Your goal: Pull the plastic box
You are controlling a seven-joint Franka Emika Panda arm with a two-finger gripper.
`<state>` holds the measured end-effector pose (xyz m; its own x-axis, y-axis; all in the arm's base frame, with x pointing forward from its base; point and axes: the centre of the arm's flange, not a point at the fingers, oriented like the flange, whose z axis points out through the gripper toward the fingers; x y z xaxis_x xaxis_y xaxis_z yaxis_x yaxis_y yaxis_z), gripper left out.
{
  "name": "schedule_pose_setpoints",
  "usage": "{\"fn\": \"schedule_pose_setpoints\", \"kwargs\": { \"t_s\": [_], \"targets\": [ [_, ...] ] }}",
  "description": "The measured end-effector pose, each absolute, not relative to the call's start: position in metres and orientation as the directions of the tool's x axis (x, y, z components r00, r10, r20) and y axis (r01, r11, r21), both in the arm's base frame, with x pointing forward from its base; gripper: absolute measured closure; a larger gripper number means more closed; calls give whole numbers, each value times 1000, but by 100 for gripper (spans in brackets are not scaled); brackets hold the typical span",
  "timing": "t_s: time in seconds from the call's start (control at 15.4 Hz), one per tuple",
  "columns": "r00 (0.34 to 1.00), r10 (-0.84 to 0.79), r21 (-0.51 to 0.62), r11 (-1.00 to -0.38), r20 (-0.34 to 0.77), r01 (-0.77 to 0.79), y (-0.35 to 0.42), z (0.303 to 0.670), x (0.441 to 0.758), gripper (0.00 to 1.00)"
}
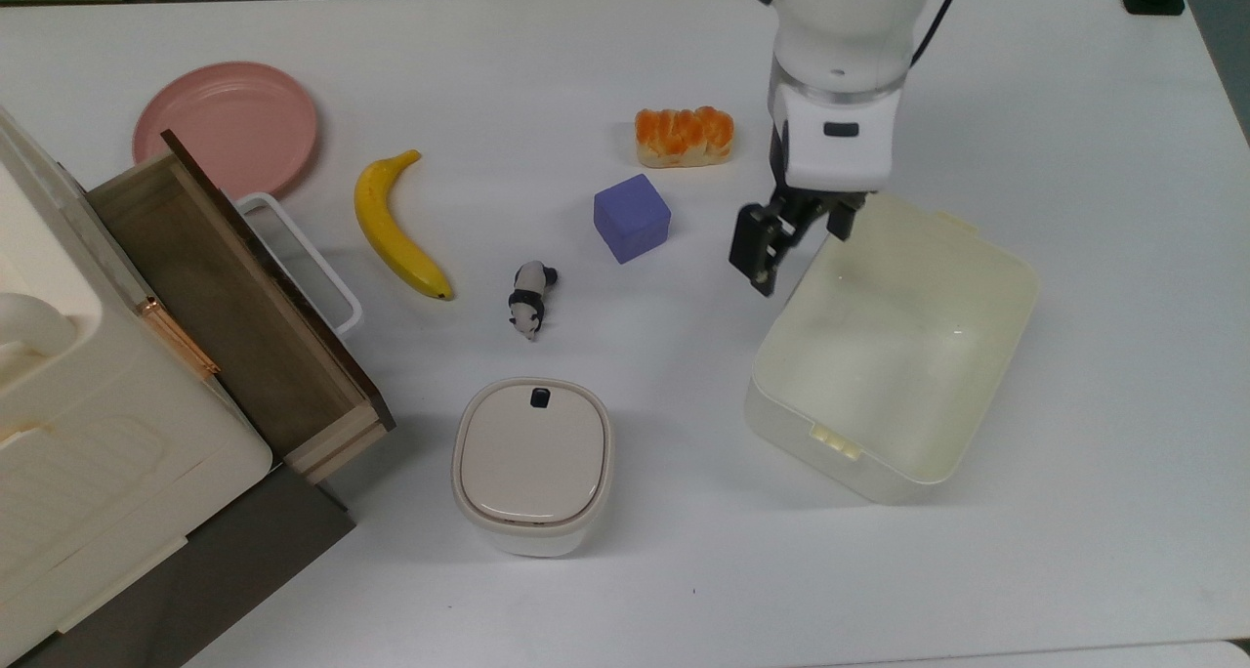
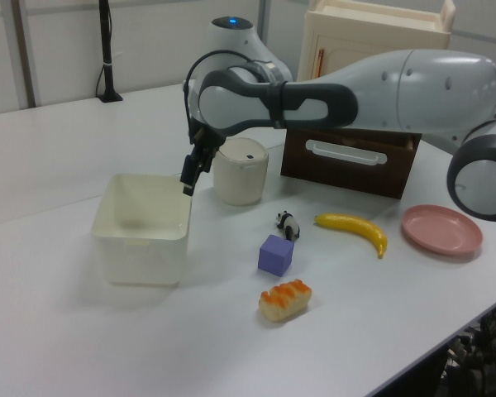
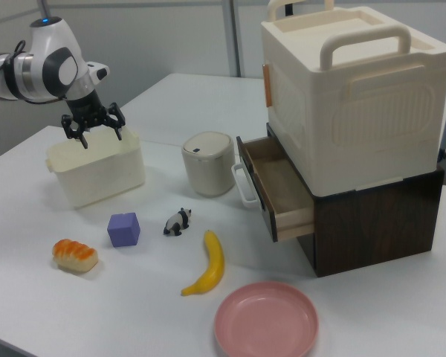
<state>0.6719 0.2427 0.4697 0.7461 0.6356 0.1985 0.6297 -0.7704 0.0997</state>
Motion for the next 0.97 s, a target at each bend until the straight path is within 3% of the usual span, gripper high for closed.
{"fn": "schedule_pose_setpoints", "kwargs": {
  "t_s": [0.58, 0.84, 0.97],
  "targets": [
    [679, 709, 109, -703, 190, 703, 290, 413, 673, 0],
    [616, 788, 37, -616, 9, 787, 280, 399, 658, 0],
    [574, 817, -1, -575, -50, 818, 275, 408, 649, 0]
  ]
}}
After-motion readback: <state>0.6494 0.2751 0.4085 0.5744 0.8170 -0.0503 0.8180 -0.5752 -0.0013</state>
